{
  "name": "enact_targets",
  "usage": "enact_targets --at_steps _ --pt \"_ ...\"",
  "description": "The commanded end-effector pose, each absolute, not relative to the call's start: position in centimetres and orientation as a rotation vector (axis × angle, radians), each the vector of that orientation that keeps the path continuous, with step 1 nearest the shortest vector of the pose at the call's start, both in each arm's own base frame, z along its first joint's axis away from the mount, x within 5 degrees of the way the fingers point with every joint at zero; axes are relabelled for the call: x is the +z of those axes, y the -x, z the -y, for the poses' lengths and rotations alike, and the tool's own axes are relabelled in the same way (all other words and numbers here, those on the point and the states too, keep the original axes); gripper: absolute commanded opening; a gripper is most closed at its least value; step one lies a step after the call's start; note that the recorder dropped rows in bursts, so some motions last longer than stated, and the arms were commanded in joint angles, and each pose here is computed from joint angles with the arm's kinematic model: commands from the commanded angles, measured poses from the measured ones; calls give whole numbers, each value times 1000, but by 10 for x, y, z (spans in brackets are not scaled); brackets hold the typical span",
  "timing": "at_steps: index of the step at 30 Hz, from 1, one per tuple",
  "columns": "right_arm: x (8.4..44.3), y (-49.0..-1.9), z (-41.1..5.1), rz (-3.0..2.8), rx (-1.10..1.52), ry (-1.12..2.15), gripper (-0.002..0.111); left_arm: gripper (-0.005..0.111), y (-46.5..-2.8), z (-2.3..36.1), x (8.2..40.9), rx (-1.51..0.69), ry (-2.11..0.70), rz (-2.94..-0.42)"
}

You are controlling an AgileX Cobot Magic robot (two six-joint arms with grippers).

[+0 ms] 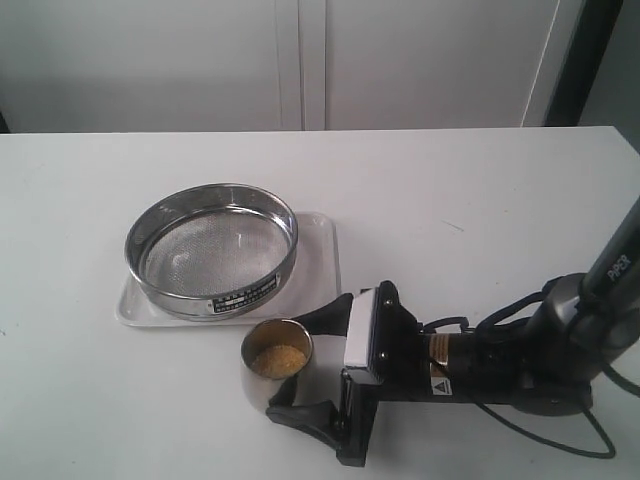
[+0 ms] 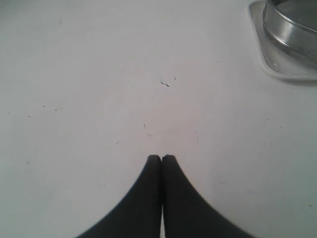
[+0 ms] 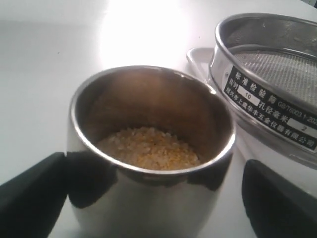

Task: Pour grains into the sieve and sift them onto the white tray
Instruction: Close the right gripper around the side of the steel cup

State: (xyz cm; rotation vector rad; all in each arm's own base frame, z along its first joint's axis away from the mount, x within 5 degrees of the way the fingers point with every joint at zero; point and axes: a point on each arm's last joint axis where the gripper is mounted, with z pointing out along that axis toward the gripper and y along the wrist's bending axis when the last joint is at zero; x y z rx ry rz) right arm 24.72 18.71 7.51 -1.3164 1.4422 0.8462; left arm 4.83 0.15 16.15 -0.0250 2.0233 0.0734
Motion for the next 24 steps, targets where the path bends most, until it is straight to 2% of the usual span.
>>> enact_targets --at_steps 1,12,24 --pt "73 -247 -199 -1399 885 1334 87 0 -48 -1 158 61 37 -2039" --pt "69 -250 -222 -1342 909 1375 87 0 -48 -1 158 61 37 -2039" --pt "64 -252 -222 -1391 864 1393 86 0 -48 -1 158 61 37 -2039"
